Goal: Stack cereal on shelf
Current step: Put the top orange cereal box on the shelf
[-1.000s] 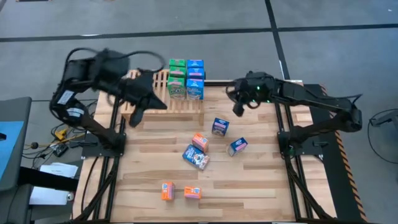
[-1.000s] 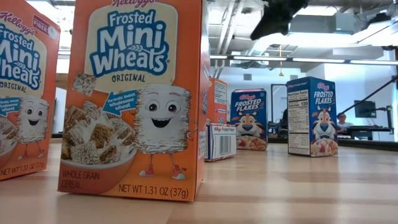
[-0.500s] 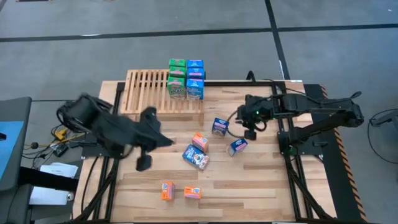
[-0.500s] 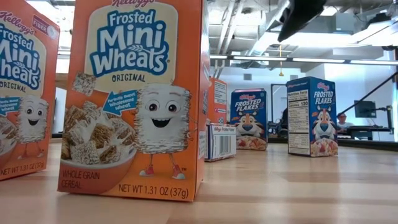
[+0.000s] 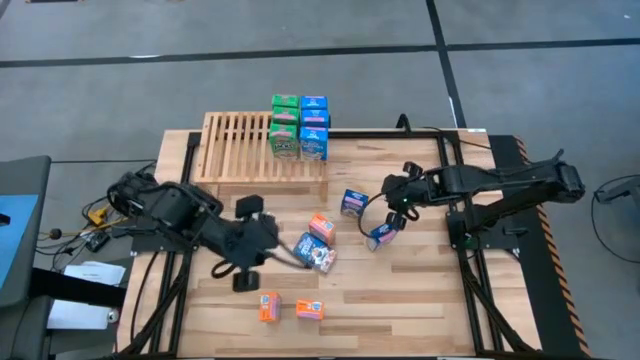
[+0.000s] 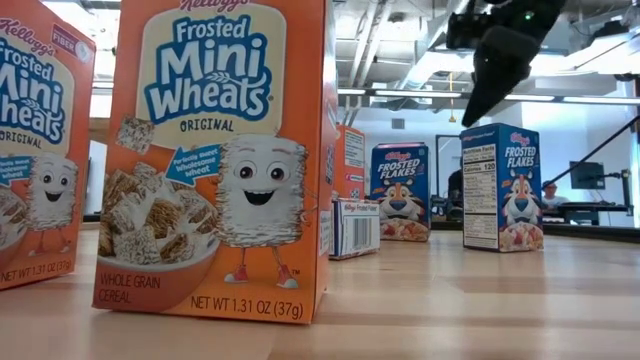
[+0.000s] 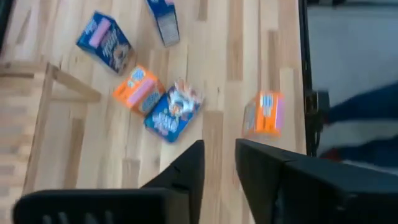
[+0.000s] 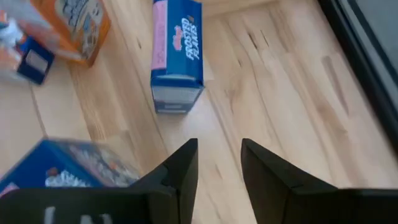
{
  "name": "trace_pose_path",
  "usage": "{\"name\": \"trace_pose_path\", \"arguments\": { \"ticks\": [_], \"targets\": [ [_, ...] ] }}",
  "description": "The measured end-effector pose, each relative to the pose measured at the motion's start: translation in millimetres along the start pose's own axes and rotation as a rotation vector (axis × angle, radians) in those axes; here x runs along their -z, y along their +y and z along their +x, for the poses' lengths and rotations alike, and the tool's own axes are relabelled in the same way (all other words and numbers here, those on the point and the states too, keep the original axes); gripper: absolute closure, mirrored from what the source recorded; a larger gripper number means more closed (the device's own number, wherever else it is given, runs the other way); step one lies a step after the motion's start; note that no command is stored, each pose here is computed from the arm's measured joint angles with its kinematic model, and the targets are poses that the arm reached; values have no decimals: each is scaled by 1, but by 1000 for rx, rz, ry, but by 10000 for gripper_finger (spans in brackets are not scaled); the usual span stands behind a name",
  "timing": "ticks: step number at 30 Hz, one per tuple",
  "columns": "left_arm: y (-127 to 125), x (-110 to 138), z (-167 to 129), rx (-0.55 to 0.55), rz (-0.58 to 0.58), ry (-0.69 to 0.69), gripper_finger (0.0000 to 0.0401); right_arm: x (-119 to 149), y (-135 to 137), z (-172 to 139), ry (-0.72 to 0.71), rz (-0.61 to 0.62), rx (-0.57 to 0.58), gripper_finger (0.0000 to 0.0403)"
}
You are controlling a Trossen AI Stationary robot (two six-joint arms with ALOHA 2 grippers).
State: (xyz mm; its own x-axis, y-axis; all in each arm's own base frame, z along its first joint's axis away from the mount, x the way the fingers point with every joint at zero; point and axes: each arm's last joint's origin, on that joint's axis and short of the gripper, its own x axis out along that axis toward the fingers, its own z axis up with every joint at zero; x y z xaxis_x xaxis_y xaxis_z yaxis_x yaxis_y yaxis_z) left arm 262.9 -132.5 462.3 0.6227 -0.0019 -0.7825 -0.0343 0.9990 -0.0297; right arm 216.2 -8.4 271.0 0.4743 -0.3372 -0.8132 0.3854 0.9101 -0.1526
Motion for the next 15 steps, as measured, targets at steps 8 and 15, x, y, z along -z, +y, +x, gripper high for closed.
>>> {"name": "trace_pose_path", "arguments": {
  "ticks": [8,15],
  "targets": [
    [10,-3,7,-94,303,8,218,1,0,0,-16,116,-9,188],
    [49,-32,60,-128,436,78,157,2,8,-8,-38,88,-50,159]
  ]
}}
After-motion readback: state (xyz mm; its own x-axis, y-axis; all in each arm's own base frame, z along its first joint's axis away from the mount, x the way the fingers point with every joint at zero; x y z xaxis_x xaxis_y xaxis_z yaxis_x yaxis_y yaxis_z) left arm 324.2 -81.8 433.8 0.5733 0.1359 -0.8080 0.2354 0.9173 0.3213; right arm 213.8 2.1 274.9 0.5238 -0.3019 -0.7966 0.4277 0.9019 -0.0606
